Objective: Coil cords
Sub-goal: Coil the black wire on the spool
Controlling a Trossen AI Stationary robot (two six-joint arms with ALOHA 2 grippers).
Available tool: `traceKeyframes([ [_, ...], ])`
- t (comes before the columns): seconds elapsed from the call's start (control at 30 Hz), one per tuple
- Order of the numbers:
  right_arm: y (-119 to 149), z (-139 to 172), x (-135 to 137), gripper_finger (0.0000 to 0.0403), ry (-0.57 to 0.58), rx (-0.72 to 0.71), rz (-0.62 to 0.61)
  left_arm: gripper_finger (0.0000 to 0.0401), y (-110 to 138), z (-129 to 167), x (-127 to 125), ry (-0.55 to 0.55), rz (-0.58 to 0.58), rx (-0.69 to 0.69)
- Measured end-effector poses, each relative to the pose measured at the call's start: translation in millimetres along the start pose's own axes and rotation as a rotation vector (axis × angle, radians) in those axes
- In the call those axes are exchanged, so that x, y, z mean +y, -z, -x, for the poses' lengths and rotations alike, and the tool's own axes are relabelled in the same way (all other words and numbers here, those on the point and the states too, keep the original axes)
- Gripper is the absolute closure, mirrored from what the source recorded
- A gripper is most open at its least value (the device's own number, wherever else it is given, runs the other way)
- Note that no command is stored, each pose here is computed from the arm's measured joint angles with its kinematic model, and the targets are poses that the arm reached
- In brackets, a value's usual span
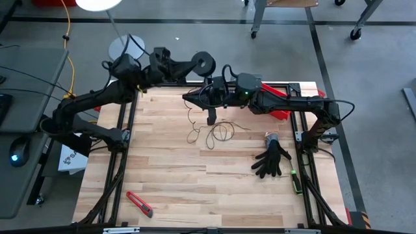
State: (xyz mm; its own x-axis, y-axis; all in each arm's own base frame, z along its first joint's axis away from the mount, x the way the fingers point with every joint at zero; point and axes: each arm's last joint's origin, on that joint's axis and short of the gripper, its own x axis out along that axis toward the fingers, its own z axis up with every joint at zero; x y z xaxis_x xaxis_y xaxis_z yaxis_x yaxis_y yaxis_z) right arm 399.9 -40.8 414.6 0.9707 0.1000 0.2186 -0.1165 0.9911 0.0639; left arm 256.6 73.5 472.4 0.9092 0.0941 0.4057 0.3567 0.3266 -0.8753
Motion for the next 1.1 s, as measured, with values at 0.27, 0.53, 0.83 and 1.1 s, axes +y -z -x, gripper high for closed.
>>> traceKeyframes([
  [0.27,-9.3,0.4,1.2,0.0403,-0.009,-0.095,0.058,0.0401,13.6,-0.3,-5.6,0.022,0.127,0.068],
  [0.53,-14.1,1.2,1.3,0.0403,-0.017,-0.142,0.087,0.0401,21.1,0.3,-6.3,0.003,0.191,0.115],
  [0.83,-16.5,3.4,-7.8,0.0403,0.016,-0.158,0.111,0.0401,29.7,9.9,-20.9,0.03,0.27,0.253],
  [1.1,-16.5,6.4,-20.5,0.0403,0.024,-0.14,0.12,0.0401,36.1,35.6,-30.7,-0.114,0.238,0.327],
])
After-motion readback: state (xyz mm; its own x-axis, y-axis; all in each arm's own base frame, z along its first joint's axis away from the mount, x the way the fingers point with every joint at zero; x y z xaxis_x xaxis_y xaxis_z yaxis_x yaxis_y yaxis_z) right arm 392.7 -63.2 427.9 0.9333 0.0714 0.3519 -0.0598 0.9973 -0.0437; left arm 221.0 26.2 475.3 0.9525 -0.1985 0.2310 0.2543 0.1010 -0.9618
